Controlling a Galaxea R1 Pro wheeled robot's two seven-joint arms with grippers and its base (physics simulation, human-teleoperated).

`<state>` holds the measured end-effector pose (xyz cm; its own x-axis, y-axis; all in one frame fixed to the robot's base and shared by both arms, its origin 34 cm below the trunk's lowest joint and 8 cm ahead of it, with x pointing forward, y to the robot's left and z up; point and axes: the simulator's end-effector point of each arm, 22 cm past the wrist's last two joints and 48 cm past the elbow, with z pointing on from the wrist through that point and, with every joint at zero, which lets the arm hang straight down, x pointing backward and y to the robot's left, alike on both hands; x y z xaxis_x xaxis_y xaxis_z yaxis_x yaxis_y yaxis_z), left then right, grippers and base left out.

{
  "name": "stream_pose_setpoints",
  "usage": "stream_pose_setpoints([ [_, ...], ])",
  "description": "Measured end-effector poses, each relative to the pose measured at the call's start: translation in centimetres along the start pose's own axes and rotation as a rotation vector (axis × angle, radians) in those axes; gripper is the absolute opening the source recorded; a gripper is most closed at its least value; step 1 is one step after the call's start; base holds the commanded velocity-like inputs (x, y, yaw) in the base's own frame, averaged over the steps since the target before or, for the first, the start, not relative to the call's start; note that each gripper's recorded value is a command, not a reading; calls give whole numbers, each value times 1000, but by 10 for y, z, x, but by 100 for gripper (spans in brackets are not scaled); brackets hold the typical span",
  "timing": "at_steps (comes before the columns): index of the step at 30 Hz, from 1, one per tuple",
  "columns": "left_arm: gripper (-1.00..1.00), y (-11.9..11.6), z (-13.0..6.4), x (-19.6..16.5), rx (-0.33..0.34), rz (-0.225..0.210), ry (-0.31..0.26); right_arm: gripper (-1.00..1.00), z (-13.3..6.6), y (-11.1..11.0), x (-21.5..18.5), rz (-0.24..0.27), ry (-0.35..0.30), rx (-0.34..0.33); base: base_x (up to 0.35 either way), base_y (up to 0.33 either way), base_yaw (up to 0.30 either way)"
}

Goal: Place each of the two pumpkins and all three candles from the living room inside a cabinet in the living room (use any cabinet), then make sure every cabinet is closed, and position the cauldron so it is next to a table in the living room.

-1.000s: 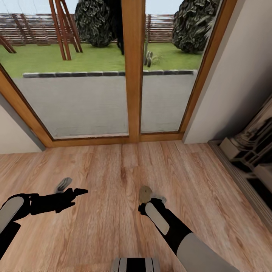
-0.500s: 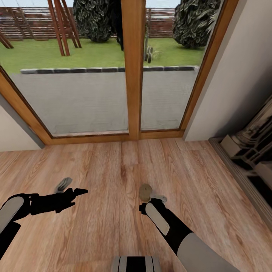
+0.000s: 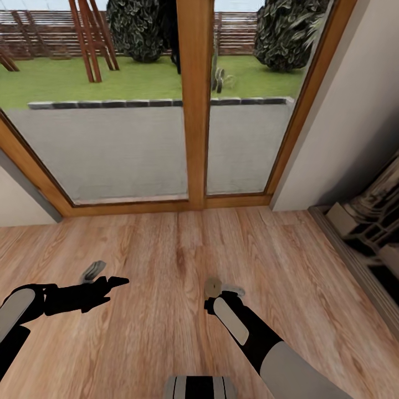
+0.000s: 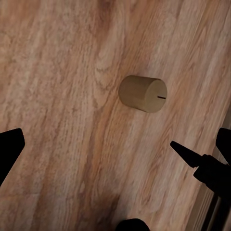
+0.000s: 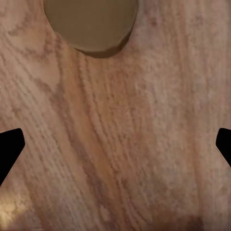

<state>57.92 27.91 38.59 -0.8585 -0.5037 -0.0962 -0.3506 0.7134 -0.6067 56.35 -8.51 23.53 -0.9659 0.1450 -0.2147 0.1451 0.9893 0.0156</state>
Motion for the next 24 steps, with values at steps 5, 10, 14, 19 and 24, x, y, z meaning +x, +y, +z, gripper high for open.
stream_pose_setpoints([
  [5, 100, 0, 0, 0, 0, 0, 0, 100, 0, 0, 0, -1, 0, 0, 175, 0, 0],
  [10, 100, 0, 0, 0, 0, 0, 0, 100, 0, 1, 0, -1, 0, -4, 36, 0, 0],
  [14, 100, 0, 0, 0, 0, 0, -1, 100, 0, 2, 0, -1, 0, -10, 88, 40, 0],
  [19, 100, 0, 0, 0, 0, 0, 0, 100, 0, 3, 0, -1, 0, -11, 104, 21, 0],
  [24, 100, 0, 0, 0, 0, 0, 0, 100, 0, 3, 0, -1, 1, -11, 13, 2, 0],
])
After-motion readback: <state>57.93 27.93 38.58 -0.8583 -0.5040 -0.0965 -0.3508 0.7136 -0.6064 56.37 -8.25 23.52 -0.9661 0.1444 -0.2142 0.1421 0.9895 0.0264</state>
